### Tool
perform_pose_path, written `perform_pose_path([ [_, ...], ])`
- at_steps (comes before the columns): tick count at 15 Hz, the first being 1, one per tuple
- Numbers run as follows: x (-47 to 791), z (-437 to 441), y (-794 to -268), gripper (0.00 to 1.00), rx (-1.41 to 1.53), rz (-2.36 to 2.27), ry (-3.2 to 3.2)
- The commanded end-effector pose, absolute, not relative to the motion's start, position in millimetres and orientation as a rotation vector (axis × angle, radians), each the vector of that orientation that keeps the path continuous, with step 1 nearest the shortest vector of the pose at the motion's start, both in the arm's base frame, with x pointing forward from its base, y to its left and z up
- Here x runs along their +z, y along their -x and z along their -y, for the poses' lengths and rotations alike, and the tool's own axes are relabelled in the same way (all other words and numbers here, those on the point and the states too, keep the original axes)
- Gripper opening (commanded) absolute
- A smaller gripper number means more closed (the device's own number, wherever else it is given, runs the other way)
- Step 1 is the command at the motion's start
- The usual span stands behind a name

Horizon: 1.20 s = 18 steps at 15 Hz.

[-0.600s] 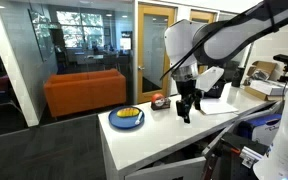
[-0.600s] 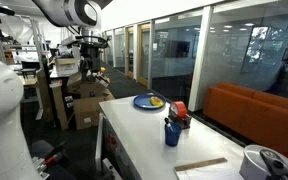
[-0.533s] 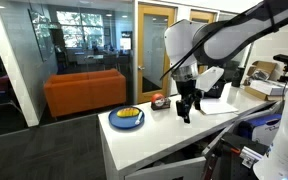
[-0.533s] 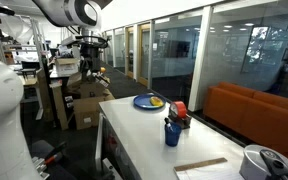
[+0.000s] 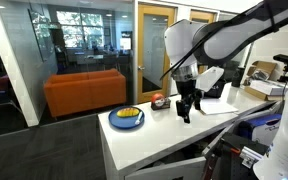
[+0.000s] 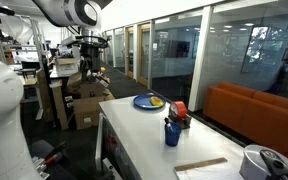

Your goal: Take out the marker from the dark blue cup

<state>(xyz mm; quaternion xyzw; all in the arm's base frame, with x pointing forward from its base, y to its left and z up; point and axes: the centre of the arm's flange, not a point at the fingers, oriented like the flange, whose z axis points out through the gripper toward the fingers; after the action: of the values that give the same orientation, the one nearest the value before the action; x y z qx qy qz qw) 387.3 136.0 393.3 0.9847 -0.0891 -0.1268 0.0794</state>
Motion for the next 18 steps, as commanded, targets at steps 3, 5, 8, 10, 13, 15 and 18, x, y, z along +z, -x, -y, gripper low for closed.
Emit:
perform_pose_path([
  [3, 393, -136, -387, 1.00, -0.379, 0.267, -2.946],
  [5, 393, -136, -387, 1.00, -0.379, 0.267, -2.946],
  [8, 393, -136, -387, 1.00, -0.379, 0.267, -2.946],
  [10, 393, -136, -387, 1.00, -0.379, 0.267, -2.946],
  [13, 393, -136, -387, 1.00, -0.379, 0.267, -2.946],
  [15, 395, -136, -394, 1.00, -0.390, 0.262, -2.961],
  [18, 403, -137, -426, 1.00, -0.374, 0.313, -2.977],
])
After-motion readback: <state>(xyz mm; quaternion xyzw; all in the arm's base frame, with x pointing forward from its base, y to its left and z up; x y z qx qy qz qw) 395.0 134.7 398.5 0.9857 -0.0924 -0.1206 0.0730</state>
